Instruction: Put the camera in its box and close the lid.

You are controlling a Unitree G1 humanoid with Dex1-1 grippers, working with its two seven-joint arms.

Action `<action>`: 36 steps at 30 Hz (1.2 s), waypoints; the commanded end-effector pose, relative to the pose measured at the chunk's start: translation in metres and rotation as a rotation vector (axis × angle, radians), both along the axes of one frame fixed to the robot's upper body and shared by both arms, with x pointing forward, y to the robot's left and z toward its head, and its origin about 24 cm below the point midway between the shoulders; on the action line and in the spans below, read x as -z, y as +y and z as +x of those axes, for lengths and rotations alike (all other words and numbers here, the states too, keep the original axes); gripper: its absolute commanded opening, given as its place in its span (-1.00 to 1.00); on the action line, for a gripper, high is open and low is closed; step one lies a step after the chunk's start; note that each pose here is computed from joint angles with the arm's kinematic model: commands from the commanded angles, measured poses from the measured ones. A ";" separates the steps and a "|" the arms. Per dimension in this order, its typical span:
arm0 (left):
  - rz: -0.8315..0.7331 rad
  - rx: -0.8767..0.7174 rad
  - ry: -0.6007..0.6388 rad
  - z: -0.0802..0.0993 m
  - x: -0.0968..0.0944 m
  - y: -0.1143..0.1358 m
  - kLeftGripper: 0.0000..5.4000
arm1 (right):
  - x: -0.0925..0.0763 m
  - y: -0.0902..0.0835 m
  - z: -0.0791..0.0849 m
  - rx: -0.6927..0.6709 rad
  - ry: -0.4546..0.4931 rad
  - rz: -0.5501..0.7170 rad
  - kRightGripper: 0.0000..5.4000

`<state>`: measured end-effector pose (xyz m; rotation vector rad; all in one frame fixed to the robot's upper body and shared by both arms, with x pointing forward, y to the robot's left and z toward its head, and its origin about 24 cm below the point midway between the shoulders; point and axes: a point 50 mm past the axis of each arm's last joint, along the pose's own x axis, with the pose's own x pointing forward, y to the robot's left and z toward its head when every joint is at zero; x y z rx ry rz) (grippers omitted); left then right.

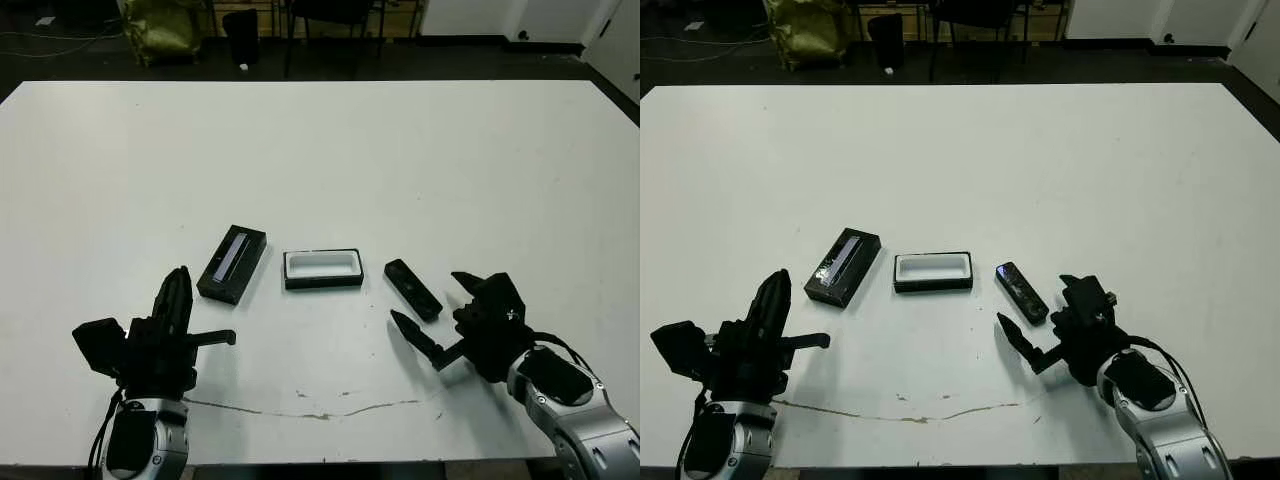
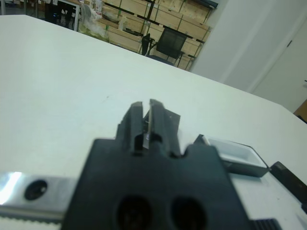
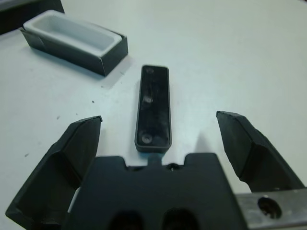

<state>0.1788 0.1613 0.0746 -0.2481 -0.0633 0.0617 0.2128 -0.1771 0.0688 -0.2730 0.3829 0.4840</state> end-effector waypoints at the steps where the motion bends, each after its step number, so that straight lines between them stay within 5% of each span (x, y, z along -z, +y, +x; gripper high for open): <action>1: 0.004 -0.006 0.031 -0.002 0.004 0.000 -1.00 | 0.002 -0.002 0.000 0.012 0.040 -0.035 1.00; 11: 0.021 -0.005 0.035 -0.005 0.004 0.000 -1.00 | 0.010 -0.001 -0.004 0.035 0.129 -0.039 0.92; 31: 0.037 -0.019 0.038 -0.006 0.001 0.001 -1.00 | 0.023 -0.005 -0.010 0.118 0.230 0.089 -0.72; 36: 0.035 -0.022 0.040 -0.006 0.001 0.001 -1.00 | 0.023 -0.007 -0.009 0.079 0.207 0.075 -0.87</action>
